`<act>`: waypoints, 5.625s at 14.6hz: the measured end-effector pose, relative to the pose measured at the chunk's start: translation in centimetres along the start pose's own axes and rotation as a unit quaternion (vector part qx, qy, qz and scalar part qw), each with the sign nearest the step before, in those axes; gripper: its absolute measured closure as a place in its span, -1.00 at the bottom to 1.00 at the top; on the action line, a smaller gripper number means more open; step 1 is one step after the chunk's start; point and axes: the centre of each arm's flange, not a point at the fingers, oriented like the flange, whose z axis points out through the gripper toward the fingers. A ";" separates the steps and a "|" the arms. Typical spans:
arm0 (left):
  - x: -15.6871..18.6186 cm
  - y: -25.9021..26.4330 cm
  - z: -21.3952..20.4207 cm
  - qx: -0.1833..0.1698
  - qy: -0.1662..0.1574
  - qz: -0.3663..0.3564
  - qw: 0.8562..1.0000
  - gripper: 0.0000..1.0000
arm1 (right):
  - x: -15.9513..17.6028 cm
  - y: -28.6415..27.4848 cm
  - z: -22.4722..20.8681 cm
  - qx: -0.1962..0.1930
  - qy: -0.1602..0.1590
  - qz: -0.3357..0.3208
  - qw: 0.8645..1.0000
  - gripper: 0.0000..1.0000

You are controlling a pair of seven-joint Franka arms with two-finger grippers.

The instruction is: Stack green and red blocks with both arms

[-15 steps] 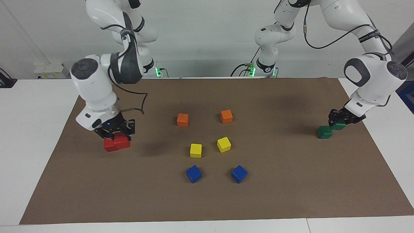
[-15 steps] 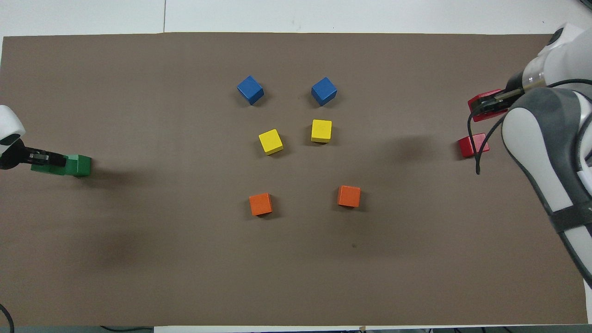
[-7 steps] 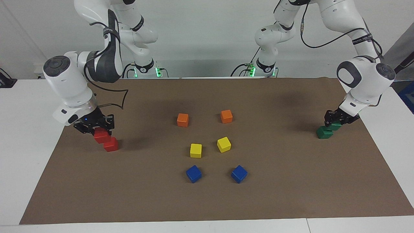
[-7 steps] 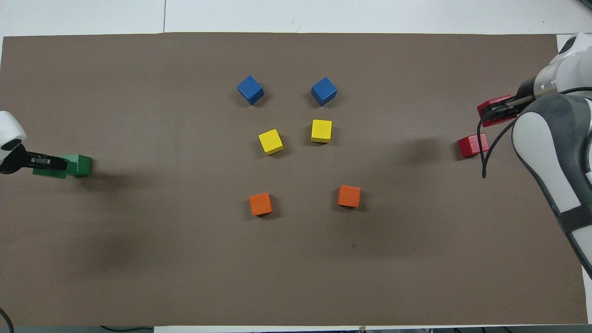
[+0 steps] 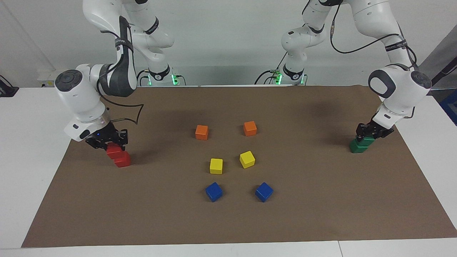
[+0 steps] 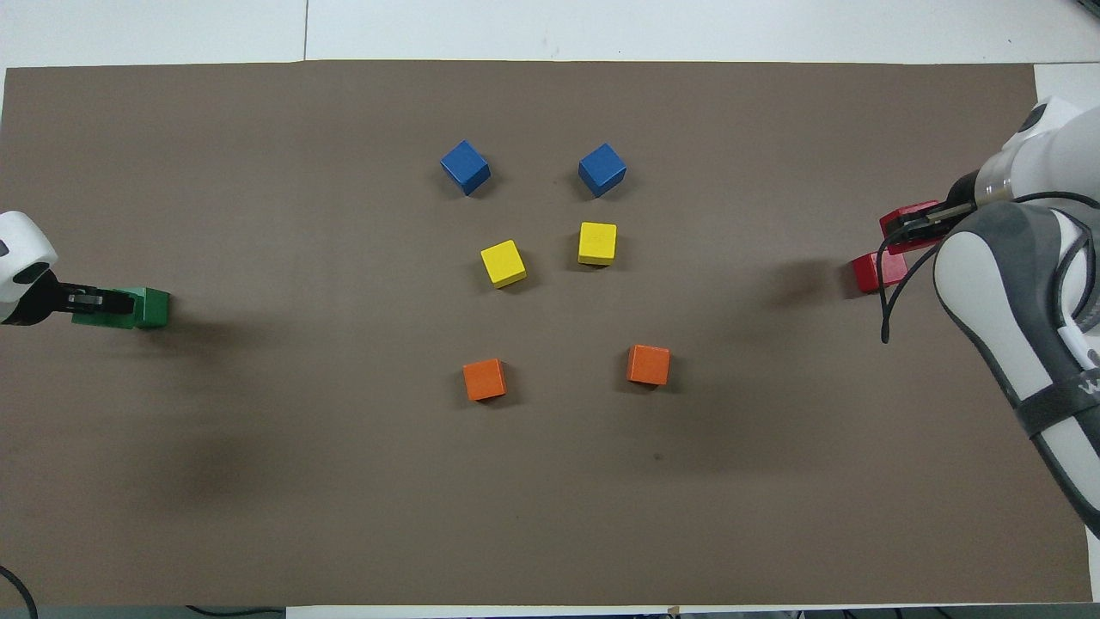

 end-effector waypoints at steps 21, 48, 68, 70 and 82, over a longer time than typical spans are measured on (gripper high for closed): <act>0.1 0.9 1.0 0.001 0.031 -0.020 0.999 -1.00 | -1.7 0.1 3.4 -0.003 0.011 -0.017 1.000 -0.10; 2.1 10.4 -22.9 -0.008 -0.007 -0.062 0.998 -1.00 | -1.8 0.6 3.3 -0.005 0.019 -0.013 1.000 -0.57; 3.0 15.2 -23.9 0.010 -0.019 -0.034 0.999 -1.00 | -3.5 -8.1 -16.1 0.016 -0.055 0.023 0.998 -1.00; 3.0 15.2 -23.9 0.007 -0.021 -0.036 0.999 -1.00 | -5.5 -8.3 -18.4 0.017 -0.064 0.024 0.998 -1.00; 3.0 15.2 -23.1 0.003 -0.035 -0.038 0.999 -1.00 | -5.1 -11.5 -19.6 0.013 -0.044 0.015 0.999 -0.97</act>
